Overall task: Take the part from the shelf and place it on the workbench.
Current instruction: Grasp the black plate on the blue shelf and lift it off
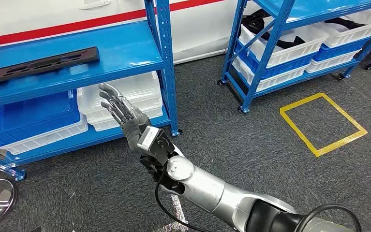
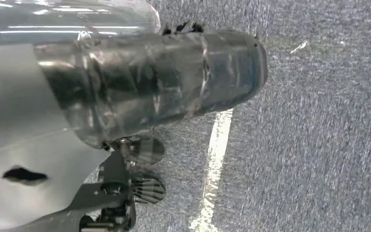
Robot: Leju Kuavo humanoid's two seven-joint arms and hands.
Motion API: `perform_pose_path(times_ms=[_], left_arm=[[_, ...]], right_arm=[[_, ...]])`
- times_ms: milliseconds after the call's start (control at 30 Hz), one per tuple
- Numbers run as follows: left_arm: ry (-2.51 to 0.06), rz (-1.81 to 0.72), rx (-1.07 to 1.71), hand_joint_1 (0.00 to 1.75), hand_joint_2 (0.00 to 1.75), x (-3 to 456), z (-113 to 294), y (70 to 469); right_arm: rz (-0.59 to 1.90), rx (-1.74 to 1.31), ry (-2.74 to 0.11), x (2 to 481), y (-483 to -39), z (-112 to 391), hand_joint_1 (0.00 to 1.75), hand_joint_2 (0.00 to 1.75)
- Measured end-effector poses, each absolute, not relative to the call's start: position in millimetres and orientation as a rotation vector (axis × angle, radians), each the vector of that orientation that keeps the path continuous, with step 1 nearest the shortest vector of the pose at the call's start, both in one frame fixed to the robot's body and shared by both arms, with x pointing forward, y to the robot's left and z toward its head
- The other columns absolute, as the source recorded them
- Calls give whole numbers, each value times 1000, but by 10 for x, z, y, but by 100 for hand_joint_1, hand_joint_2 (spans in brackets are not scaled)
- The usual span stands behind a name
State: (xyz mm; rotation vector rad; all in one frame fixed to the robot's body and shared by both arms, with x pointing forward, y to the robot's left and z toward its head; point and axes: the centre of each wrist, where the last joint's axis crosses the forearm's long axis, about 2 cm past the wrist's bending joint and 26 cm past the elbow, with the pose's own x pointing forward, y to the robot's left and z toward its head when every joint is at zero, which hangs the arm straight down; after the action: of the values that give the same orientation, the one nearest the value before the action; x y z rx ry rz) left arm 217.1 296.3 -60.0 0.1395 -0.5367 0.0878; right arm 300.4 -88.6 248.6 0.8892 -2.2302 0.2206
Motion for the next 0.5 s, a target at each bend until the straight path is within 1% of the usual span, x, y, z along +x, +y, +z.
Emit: perform_pose_path(times_ms=[500], left_arm=[[-543,72,142,0,0,2210,-580,2958]], right_arm=[[253,878,-2242,3022,-874,2518,0,0]])
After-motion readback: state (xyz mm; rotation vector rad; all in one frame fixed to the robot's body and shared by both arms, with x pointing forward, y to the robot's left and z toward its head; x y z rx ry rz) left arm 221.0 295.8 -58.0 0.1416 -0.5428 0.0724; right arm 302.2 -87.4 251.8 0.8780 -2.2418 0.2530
